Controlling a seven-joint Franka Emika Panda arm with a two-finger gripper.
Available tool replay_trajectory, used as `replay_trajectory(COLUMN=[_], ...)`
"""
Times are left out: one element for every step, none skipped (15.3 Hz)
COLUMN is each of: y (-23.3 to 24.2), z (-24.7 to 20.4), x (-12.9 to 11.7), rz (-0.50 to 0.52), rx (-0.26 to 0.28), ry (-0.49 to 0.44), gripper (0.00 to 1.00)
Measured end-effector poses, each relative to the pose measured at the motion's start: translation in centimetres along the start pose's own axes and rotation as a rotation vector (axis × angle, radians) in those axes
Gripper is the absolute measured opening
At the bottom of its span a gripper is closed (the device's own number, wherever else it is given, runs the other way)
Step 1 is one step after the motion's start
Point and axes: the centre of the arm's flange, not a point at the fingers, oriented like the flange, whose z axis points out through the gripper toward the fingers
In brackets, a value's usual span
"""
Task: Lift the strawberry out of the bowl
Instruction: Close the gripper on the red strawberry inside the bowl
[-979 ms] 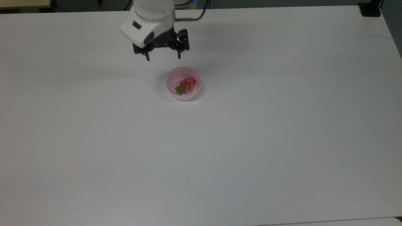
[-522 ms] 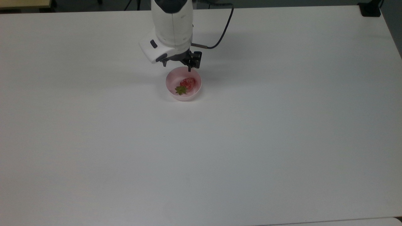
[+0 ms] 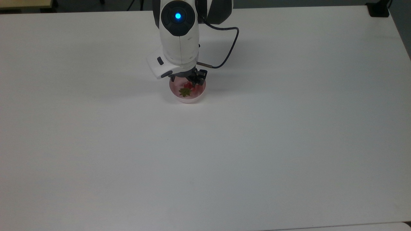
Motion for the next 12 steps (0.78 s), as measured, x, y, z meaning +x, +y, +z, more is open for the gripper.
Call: replay_trajectory(y=[0.0,-0.1,-0.1,-0.4,-0.9,-1.4,-1.8,-2.2,-2.3,-2.4,-2.4,-2.3], z=[0.2,0.5,0.8,1.0,1.2,1.5,1.8,2.1,2.4,2.6,2.7,2.7], x=[0.0,0.1,0.1,0.3,0.3,0.3,0.3,0.3,0.3,0.3,0.3,0.3], rz=[0.007,0.012,0.013,0.012,0.012,0.015,0.015,0.017,0.018,0.019,0.019,0.019], rx=[-0.001,0.0,0.002,0.008,0.014,0.017,0.019,0.02,0.02,0.02,0.019,0.019], ry=[-0.003,-0.008,-0.009,-0.002,0.005,0.007,0.006,0.006,0.005,0.003,0.001,0.001], gripper=[0.71,0.71,0.71,0.71,0.71,0.71,0.71,0.71,0.71,0.71,0.67,0.59])
